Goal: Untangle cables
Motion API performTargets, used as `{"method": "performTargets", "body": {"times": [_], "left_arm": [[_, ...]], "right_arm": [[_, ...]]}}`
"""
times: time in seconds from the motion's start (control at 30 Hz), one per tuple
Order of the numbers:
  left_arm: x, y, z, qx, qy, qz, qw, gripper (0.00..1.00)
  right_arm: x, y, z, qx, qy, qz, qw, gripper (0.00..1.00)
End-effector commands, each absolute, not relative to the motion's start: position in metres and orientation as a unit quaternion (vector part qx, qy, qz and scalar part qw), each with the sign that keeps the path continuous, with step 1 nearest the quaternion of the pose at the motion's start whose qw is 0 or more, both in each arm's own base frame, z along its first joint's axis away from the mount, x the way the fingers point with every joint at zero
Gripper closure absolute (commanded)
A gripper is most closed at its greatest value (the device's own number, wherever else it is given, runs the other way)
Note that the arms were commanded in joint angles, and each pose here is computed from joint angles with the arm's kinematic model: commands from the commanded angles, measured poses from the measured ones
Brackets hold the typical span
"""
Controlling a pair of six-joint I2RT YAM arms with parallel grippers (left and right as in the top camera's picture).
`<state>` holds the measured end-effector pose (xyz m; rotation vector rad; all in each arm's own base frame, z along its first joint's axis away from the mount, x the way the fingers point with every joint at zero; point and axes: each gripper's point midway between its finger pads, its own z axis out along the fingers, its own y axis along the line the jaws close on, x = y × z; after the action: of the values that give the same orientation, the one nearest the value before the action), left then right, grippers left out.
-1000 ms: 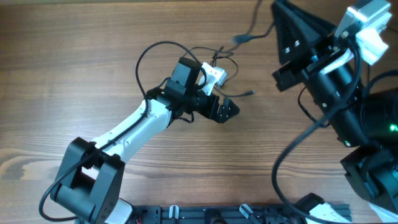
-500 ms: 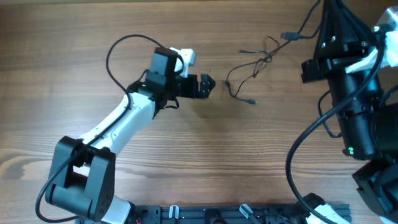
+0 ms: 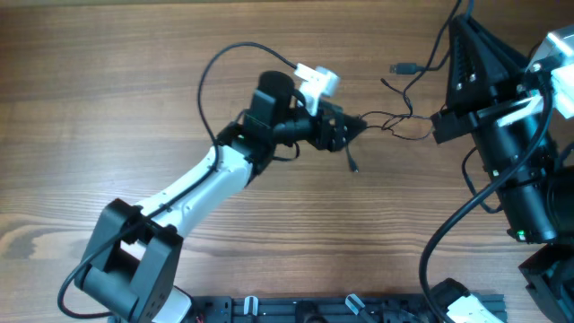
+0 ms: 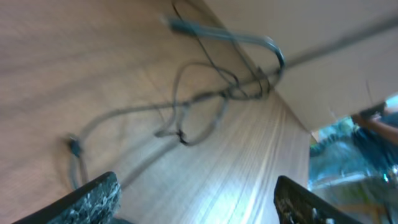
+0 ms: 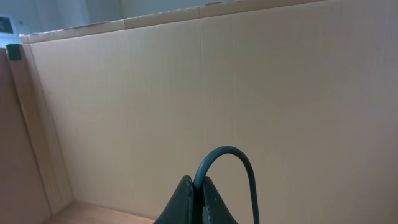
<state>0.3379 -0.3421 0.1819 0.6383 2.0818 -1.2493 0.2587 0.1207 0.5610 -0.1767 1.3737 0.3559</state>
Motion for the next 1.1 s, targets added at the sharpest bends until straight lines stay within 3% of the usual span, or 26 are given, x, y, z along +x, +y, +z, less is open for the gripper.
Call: {"method": "performTargets", "body": {"times": [0.0,0.13,0.2,0.27,0.57,0.67,0.8,0.87,0.9,0.93,1.0,1.07], "left_arm": [[0.317,-0.355,0.169,0.298,0.786,-0.449,0.304,0.14],[0.326,-0.353,0.150,0.293,0.813,-0.380,0.330,0.18],[0.332,-0.355,0.143,0.287,0.819,-0.358,0.344,0.08],[0.336,-0.358,0.135,0.302,0.817,-0.336,0.358,0.05],[0.348,-0.376,0.140,0.317,0.784,-0.346,0.405,0.10],[0.350,-0.383,0.149,0.298,0.777,-0.368,0.414,0.05],[0.340,-0.400,0.152,0.312,0.762,-0.381,0.422,0.18],[0.336,-0.405,0.152,0.317,0.757,-0.385,0.423,0.13],[0.335,-0.408,0.152,0.318,0.754,-0.387,0.425,0.05],[0.334,-0.409,0.155,0.319,0.750,-0.389,0.429,0.05],[0.335,-0.411,0.158,0.310,0.749,-0.396,0.430,0.19],[0.336,-0.411,0.156,0.309,0.750,-0.397,0.430,0.39]], "right_arm": [[0.251,0.120,0.573,-0.087,0.615,0.168,0.765,0.96],[0.256,0.123,0.570,-0.088,0.619,0.169,0.762,0.96],[0.257,0.126,0.568,-0.090,0.622,0.175,0.758,0.96],[0.257,0.133,0.567,-0.097,0.622,0.195,0.752,0.96],[0.256,0.139,0.565,-0.095,0.626,0.221,0.742,0.96],[0.257,0.139,0.564,-0.096,0.628,0.220,0.741,0.96],[0.257,0.140,0.561,-0.090,0.632,0.227,0.735,0.96],[0.257,0.140,0.559,-0.091,0.635,0.226,0.733,0.96],[0.257,0.140,0.559,-0.091,0.636,0.226,0.732,0.96],[0.257,0.140,0.558,-0.091,0.636,0.226,0.732,0.96],[0.257,0.142,0.558,-0.095,0.636,0.230,0.730,0.96],[0.256,0.143,0.558,-0.097,0.636,0.235,0.729,0.96]]}}
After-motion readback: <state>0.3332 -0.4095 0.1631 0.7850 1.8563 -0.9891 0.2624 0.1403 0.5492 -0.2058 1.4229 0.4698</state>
